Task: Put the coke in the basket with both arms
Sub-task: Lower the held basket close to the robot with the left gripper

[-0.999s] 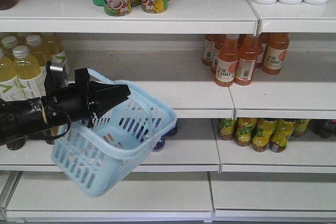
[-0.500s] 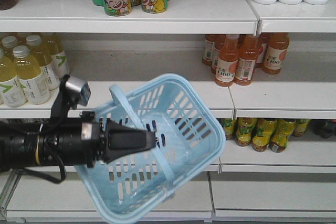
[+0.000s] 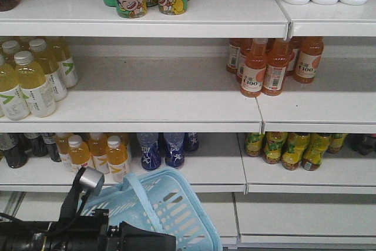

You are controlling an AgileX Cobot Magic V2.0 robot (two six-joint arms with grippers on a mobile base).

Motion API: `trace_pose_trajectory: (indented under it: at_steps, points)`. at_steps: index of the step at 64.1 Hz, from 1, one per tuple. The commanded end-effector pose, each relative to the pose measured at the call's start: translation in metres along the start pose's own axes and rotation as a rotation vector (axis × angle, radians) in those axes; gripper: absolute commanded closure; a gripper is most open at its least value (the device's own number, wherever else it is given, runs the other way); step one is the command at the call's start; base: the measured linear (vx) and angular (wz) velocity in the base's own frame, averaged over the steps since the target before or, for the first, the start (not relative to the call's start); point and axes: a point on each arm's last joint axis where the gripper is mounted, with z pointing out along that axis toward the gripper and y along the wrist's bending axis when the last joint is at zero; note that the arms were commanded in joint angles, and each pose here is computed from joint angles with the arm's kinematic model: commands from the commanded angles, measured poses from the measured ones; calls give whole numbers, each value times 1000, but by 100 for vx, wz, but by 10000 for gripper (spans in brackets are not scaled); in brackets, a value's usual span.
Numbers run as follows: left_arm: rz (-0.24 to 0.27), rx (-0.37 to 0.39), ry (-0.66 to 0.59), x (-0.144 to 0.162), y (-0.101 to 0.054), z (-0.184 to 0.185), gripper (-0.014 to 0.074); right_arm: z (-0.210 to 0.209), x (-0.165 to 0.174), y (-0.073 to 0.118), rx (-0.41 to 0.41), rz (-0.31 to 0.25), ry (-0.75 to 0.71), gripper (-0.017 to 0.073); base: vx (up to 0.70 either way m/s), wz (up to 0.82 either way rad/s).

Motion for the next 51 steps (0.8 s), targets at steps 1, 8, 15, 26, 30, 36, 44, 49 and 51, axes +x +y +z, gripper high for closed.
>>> trace_pose_trajectory:
  at_steps: [1,8,15,26,30,36,44,49,51]
  points:
    - [28,267,-31,0,-31,-2,601,-1,-5,0,6,-6,-81,569,0,0]
    - [23,270,-35,-1,-32,-1,601,-1,-5,0,6,-6,-81,569,0,0]
    - [17,272,-49,-2,-32,-1,601,-1,-5,0,6,-6,-81,569,0,0]
    - [-21,279,-83,-5,-33,-2,601,-1,-5,0,6,-6,-81,569,0,0]
    - [-26,282,-99,-7,-33,-2,601,-1,-5,0,6,-6,-81,569,0,0]
    - [-34,285,-120,-9,-33,-2,601,-1,-5,0,6,-6,-81,569,0,0]
    - [-42,289,-144,-11,-33,-2,601,-1,-5,0,6,-6,-81,569,0,0]
    - [-42,289,-145,-11,-33,-2,601,-1,-5,0,6,-6,-81,569,0,0]
    - [-42,289,-145,-11,-33,-2,601,-1,-5,0,6,-6,-81,569,0,0]
